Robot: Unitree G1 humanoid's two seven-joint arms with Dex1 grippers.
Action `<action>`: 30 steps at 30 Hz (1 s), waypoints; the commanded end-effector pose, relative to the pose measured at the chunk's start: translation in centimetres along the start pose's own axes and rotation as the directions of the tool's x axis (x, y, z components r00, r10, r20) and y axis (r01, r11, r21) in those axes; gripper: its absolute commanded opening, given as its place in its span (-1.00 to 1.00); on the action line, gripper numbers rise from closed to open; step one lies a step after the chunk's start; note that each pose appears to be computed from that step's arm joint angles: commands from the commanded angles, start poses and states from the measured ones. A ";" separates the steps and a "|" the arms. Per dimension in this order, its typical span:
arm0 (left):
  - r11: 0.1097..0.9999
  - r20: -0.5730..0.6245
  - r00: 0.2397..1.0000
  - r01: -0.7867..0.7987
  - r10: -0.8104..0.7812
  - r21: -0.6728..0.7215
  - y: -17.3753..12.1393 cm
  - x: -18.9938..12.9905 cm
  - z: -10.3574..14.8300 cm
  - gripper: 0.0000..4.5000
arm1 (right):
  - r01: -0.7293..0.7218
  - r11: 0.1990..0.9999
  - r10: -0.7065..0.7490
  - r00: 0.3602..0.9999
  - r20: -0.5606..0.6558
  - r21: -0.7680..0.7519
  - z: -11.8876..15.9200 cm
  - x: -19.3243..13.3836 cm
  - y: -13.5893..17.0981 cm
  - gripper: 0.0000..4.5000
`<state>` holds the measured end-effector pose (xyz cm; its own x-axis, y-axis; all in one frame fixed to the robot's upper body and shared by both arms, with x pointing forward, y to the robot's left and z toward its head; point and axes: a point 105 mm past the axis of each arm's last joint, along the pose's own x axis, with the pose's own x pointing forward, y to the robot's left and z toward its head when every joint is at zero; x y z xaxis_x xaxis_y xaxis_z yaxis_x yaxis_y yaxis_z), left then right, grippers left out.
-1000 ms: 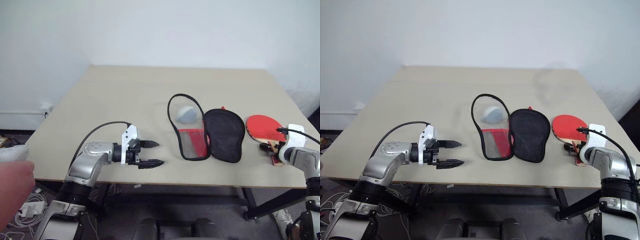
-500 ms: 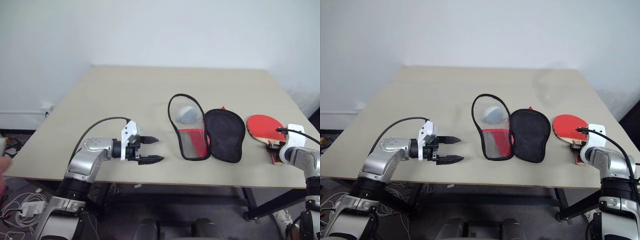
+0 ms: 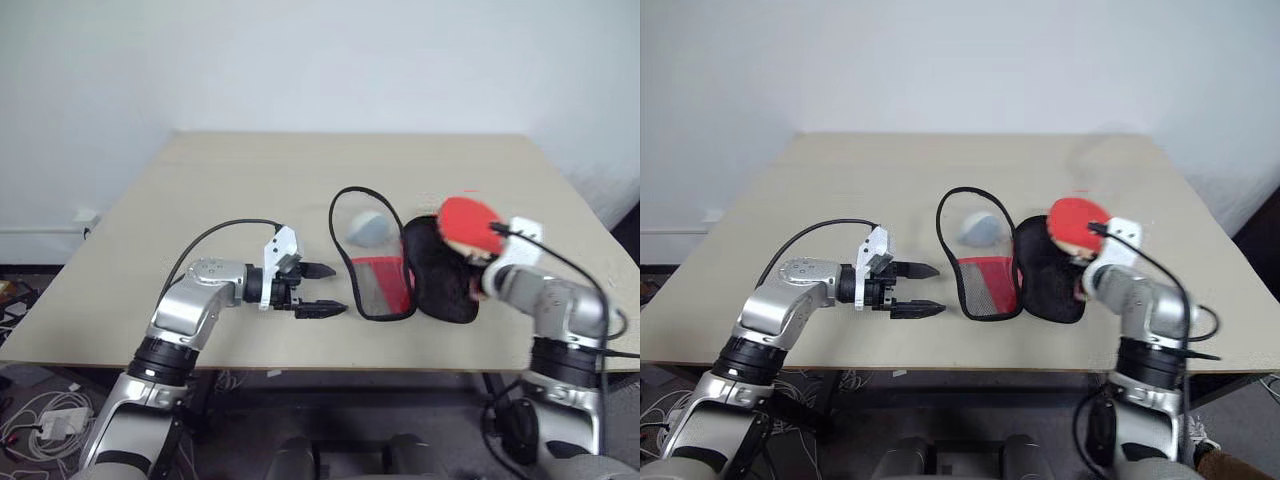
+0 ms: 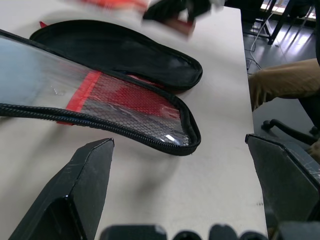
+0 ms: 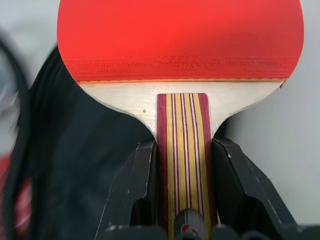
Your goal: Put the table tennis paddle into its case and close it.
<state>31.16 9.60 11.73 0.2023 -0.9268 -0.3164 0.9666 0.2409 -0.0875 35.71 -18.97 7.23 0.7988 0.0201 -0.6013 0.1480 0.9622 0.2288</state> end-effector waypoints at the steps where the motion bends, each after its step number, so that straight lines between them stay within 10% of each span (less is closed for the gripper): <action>1: 0.998 0.020 1.000 0.018 -0.020 0.064 -0.4 0.3 2.1 1.00 | 0.030 1.000 -0.030 0.997 0.066 0.005 0.6 -0.7 0.4 -0.48; 16: 0.999 0.011 1.000 0.009 -0.009 0.036 0.3 0.1 -0.2 1.00 | -0.014 0.991 0.043 0.976 0.214 -0.137 2.8 -2.2 3.1 -0.48; 30: 0.999 0.005 1.000 -0.008 0.008 0.037 1.8 -0.9 -2.7 1.00 | -0.060 0.988 0.079 0.988 0.131 -0.142 -0.5 -1.0 4.9 -0.48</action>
<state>31.89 11.44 8.28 0.2001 -0.9208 -0.3348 0.9649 0.2445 -0.0957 34.79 -13.70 7.01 0.8411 0.0705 -0.5362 0.0141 0.9883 0.1521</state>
